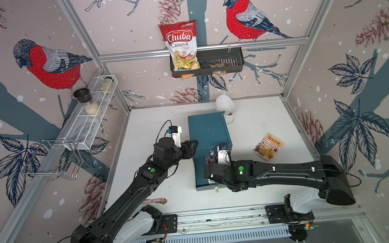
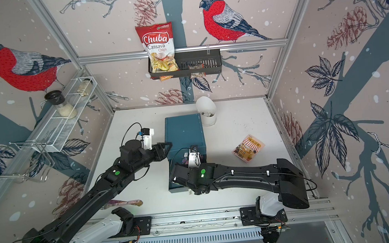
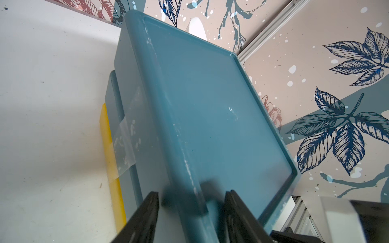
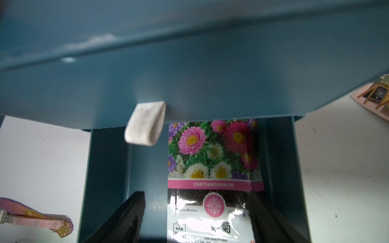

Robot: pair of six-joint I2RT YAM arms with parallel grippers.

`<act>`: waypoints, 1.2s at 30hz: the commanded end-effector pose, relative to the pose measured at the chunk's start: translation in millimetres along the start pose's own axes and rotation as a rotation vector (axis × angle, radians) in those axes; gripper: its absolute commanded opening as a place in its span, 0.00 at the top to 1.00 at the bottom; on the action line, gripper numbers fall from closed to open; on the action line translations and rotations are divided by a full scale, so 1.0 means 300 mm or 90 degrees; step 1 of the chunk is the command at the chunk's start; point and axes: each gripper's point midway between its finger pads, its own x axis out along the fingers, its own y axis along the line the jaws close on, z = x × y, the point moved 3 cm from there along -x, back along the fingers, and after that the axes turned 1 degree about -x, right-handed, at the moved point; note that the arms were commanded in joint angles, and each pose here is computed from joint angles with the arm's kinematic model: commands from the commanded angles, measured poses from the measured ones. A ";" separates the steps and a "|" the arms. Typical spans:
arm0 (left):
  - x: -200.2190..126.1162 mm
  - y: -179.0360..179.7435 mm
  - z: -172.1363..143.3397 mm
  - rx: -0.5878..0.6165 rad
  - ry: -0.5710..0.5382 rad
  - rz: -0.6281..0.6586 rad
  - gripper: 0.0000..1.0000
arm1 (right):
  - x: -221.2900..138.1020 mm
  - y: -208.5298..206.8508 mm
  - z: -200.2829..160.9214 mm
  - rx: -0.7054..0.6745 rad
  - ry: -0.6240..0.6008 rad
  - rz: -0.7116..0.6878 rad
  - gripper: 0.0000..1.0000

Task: Take the seed bags out of the drawer
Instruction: Adjust the seed packet in the drawer.

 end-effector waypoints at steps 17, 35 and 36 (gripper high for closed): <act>-0.010 0.062 -0.098 0.019 0.083 0.046 0.47 | 0.173 0.084 -0.095 -0.014 0.066 -0.022 0.24; 0.005 0.069 -0.081 0.028 0.078 0.061 0.48 | 0.034 -0.037 0.003 0.075 -0.051 0.037 0.23; 0.007 0.070 -0.083 0.029 0.080 0.062 0.49 | 0.044 -0.046 0.000 0.078 -0.048 0.037 0.24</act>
